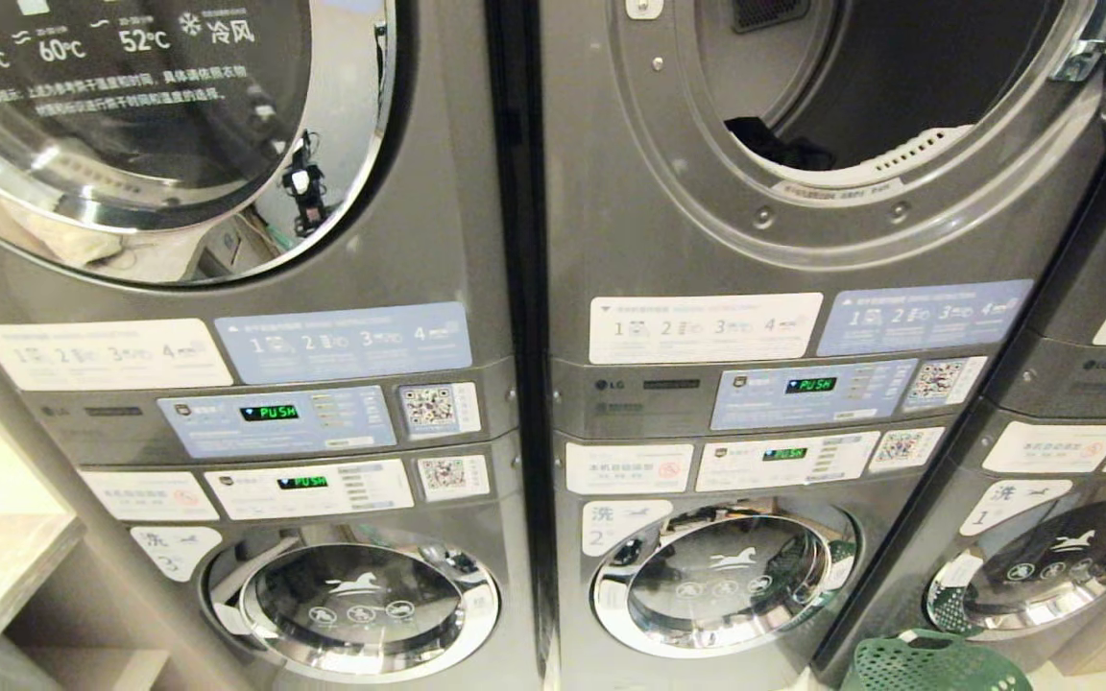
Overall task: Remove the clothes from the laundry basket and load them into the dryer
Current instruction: Close the dryer
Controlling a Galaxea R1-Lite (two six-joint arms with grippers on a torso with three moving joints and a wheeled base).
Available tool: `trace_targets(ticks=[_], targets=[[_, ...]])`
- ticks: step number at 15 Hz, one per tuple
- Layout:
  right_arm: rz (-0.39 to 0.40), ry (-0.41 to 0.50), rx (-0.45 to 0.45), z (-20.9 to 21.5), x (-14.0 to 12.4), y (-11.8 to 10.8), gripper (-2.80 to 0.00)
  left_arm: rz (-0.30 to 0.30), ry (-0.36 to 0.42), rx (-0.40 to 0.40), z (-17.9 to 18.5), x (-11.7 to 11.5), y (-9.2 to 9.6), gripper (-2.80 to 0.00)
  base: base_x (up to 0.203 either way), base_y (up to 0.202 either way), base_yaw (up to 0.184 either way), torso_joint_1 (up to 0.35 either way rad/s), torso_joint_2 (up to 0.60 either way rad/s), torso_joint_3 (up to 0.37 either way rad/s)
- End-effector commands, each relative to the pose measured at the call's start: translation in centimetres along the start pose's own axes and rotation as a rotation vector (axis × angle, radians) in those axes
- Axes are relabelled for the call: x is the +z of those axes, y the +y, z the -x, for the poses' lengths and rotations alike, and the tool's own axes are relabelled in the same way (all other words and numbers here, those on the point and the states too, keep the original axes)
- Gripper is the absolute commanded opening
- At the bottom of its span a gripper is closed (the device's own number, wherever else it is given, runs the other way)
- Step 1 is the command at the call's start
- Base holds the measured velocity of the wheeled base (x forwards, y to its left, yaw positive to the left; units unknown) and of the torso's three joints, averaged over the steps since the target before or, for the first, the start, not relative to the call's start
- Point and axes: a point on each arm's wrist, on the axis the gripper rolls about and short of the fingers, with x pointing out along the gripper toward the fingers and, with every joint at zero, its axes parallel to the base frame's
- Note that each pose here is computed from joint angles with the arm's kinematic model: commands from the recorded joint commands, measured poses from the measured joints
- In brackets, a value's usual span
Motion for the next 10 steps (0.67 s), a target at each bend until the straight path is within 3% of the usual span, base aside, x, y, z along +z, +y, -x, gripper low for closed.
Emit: trace_targets(ticks=[1, 10], targets=[[0.0, 0.002, 0.0, -0.01, 0.01, 0.0, -2.8, 0.0, -0.001, 0.001, 0.0, 0.01, 0.0, -2.8, -0.122, 0.0, 0.003, 0.0, 0.0, 0.002], [-0.002, 0.001, 0.0, -0.01, 0.01, 0.0, -2.8, -0.004, 0.0, 0.0, 0.0, -0.01, 0.0, -2.8, 0.0, 0.0, 0.0, 0.003, 0.0, 0.0]])
